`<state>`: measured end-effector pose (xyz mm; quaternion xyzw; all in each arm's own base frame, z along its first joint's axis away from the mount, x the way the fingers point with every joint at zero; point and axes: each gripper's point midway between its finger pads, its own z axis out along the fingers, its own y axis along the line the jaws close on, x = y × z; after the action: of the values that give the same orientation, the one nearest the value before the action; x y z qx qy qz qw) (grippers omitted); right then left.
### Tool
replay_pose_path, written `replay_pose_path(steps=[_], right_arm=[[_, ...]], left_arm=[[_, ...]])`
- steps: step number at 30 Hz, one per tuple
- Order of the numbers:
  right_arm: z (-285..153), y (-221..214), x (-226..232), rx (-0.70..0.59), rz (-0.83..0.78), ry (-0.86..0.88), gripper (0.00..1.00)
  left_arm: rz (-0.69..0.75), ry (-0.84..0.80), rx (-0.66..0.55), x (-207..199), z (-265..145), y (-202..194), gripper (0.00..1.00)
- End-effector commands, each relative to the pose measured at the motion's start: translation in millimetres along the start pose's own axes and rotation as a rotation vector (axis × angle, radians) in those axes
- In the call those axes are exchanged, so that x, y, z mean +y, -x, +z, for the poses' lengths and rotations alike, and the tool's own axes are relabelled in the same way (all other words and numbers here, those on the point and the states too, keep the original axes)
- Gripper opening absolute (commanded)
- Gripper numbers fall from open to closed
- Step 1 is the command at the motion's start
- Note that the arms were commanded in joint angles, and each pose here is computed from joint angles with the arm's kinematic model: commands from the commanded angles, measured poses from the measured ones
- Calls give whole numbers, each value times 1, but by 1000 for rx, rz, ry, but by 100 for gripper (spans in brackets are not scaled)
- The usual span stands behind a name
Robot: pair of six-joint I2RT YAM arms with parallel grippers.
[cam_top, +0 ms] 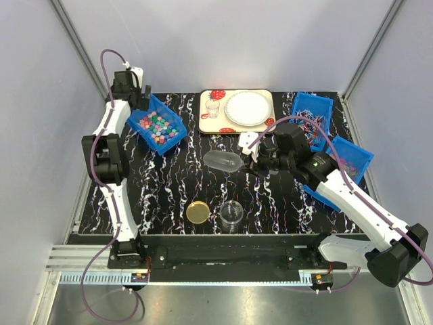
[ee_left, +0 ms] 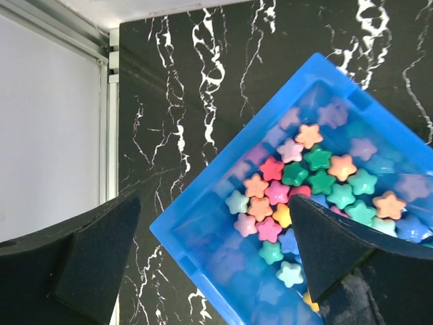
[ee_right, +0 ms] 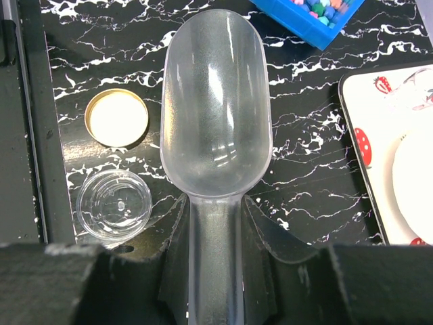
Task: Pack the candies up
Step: Scoop the fake candies from the storage box.
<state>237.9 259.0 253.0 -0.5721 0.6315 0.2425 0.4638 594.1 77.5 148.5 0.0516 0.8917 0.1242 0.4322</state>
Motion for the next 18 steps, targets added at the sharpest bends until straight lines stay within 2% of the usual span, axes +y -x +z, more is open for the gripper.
replay_pose_path(steps=[1,11,18], right_arm=[[-5,18,-5,-61,-36,-35,0],[-4,20,-4,-64,-30,-26,0],[-6,22,-4,-70,-30,-29,0]], left_arm=[[-2,49,-71,16,-4,27,99],[13,47,75,8,6,3,99],[29,41,115,3,4,-5,98]])
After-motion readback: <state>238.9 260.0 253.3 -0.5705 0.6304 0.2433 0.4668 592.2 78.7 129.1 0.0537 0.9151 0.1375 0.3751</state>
